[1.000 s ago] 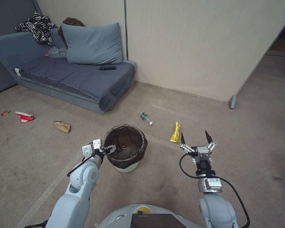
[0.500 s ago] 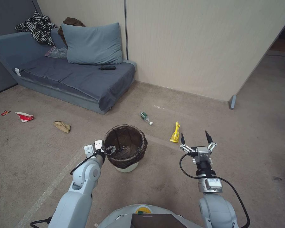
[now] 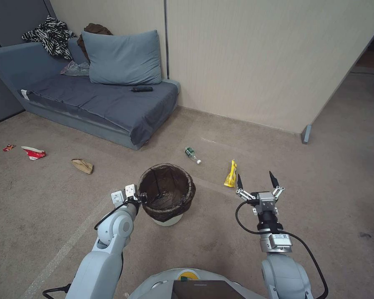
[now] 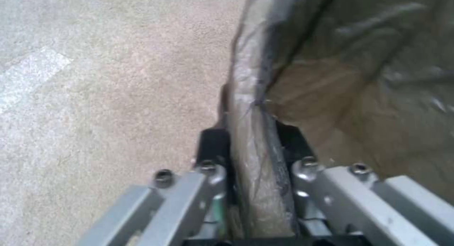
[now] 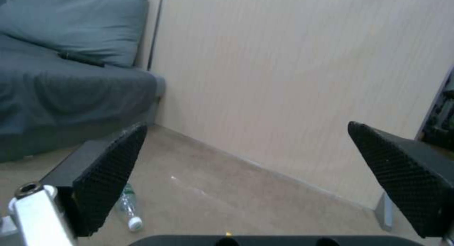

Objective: Pick up the trash bin, then pick up the garbage from the floor and place it into the trash bin.

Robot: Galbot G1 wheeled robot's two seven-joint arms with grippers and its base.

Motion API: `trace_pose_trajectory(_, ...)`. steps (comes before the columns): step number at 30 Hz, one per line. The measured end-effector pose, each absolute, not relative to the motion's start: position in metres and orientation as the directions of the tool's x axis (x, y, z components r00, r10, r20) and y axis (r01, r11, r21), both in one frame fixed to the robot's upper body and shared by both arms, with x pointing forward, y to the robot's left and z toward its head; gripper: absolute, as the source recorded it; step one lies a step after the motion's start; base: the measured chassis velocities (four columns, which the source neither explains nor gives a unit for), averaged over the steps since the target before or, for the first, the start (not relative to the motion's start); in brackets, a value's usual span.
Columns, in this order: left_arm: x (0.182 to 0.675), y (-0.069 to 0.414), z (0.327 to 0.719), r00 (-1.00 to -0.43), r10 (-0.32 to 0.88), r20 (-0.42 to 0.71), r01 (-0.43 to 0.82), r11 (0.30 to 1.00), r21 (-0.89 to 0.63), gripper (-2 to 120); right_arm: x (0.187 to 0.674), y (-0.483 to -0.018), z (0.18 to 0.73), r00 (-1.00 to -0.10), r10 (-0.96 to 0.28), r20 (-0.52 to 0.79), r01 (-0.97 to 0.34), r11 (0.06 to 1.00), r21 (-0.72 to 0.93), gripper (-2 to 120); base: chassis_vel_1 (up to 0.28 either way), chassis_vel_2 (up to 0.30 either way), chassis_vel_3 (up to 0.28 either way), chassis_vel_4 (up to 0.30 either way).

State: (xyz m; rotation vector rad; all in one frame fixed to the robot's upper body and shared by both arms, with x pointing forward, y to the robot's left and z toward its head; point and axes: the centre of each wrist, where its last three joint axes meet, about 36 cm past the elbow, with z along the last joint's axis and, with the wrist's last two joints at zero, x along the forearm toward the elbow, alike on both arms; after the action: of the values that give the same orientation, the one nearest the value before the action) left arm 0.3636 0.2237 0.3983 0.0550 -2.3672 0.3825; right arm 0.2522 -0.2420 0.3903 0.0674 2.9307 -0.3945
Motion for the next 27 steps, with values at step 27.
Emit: trace_pose_trajectory(27, 0.346, 0.223, 0.397, -0.744, 0.012, 0.668, -0.162, 0.967, -0.198, 4, 0.261, -0.238, 0.393, -0.967, 0.054, -0.248, 0.094, 0.984, -0.151, 100, 0.000, 0.000, 0.000, 0.000)
